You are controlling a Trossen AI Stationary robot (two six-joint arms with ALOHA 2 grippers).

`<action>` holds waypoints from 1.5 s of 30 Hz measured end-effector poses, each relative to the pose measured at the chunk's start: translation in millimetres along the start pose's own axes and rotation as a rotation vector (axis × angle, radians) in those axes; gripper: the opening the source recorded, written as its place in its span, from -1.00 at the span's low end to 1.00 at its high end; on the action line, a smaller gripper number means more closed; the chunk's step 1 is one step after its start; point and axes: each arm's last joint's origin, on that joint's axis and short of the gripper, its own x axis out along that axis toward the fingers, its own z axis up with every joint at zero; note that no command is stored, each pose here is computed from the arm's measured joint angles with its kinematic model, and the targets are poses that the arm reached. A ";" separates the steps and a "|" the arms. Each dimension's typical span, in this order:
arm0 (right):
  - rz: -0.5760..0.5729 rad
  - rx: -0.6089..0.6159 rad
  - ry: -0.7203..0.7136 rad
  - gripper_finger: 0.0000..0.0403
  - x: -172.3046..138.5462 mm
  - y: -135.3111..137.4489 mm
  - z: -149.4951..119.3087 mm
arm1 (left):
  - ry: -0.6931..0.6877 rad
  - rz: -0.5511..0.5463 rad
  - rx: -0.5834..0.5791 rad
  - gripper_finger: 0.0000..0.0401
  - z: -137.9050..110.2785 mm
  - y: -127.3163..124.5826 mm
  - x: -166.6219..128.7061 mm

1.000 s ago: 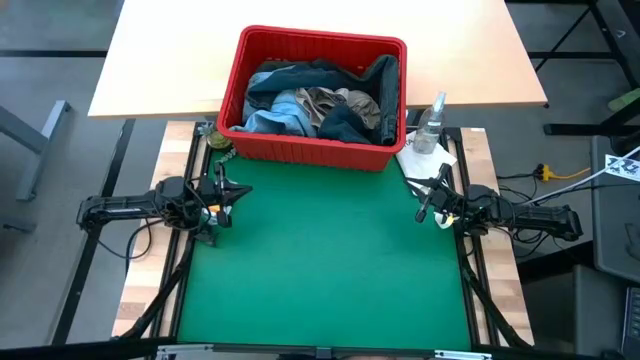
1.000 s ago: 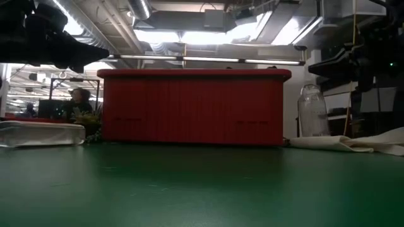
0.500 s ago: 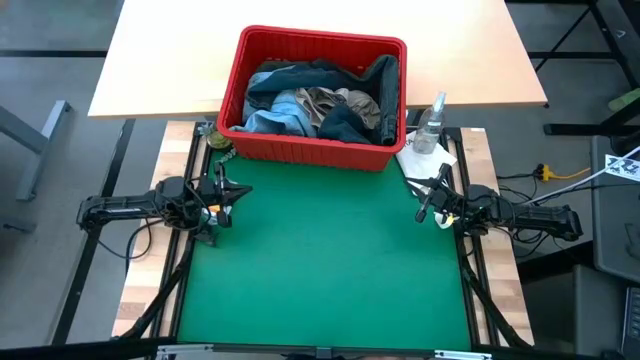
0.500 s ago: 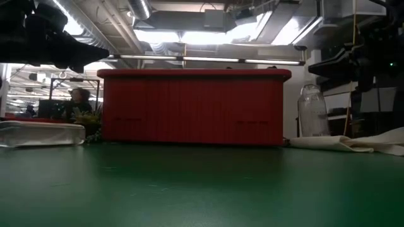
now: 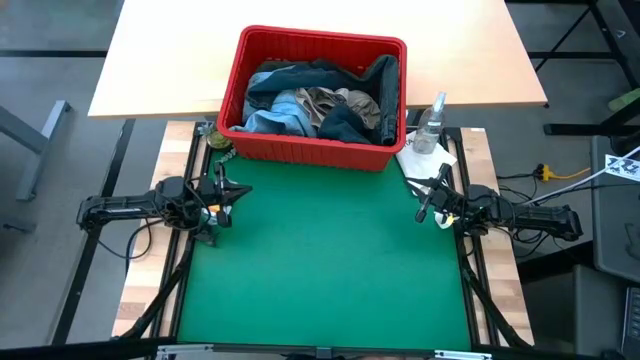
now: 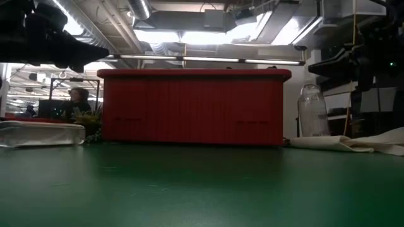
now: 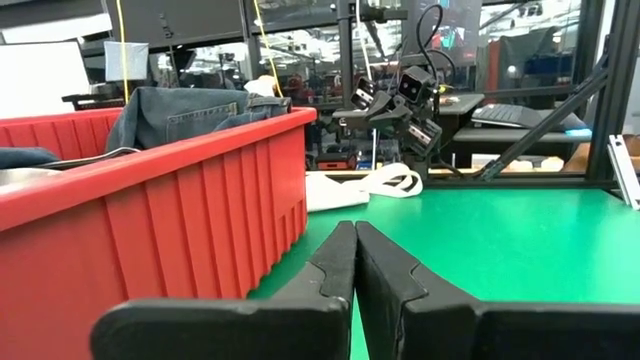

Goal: Fold laundry
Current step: Fold the dark blue jeans

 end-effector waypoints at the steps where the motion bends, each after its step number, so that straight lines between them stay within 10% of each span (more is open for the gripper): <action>1: 0.000 0.000 -0.001 -0.78 0.0 0.0 0.1 | -0.003 0.000 -0.001 -0.99 0.3 0.0 0.0; 20: 0.075 0.055 -0.098 -0.78 -0.3 0.5 5.4 | -0.346 0.008 -0.189 -0.96 32.8 3.7 -5.8; 34: 0.071 0.071 -0.108 -0.78 -0.3 -0.2 6.5 | -0.407 0.083 -0.395 -0.23 37.3 7.5 -7.5; 45: 0.075 0.112 -0.108 -0.78 -0.4 -0.2 6.6 | -0.322 0.171 -0.362 -0.16 71.1 9.7 12.2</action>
